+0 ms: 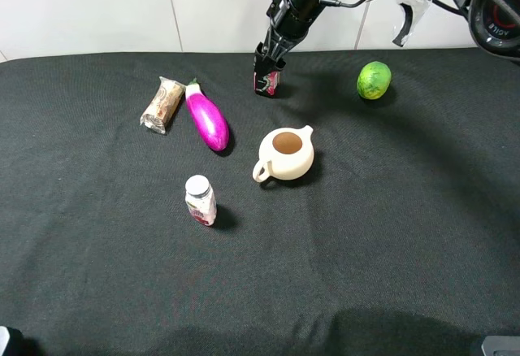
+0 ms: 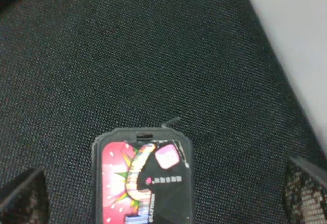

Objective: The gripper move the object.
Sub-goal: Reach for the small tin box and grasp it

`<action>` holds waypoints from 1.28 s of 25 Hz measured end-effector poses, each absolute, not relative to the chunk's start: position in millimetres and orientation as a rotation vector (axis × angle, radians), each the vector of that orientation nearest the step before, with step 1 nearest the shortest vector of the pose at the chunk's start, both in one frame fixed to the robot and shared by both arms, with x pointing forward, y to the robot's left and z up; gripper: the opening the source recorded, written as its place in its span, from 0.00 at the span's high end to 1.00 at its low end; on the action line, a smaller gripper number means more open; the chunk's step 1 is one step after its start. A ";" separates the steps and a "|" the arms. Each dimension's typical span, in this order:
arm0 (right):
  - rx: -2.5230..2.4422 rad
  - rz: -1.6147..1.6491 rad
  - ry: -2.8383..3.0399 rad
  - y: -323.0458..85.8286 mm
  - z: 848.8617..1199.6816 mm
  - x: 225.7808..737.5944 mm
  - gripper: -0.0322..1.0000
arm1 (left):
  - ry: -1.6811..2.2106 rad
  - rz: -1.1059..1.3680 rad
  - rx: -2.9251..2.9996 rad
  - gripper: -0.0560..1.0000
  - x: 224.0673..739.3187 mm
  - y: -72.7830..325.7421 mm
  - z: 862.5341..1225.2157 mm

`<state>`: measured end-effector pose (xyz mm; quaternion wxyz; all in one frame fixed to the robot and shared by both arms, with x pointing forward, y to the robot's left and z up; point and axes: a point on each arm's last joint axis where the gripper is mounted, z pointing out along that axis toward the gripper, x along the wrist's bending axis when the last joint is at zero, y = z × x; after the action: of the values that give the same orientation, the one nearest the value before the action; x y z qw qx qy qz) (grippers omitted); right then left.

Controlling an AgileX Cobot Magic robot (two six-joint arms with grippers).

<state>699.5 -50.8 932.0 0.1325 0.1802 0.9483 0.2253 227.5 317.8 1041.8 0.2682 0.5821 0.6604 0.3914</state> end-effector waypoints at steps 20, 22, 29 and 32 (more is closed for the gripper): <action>0.556 0.626 2.812 -49.2 896.4 700.5 0.30 | 1.781 1.056 1.570 0.20 227.5 317.8 1041.8; 0.554 0.628 2.809 -49.0 895.9 700.8 0.30 | 1.781 1.056 1.570 0.20 227.5 317.8 1041.8; 0.554 0.669 2.794 -46.7 895.7 701.9 0.30 | 1.781 1.056 1.570 0.20 227.5 317.8 1041.8; 0.558 0.685 2.780 -45.8 895.2 703.1 0.30 | 1.781 1.056 1.570 0.20 227.5 317.8 1041.8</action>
<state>703.1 -45.8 895.2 0.1120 0.1900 0.9470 0.2335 227.5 317.8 1041.8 0.2682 0.5821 0.6604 0.3914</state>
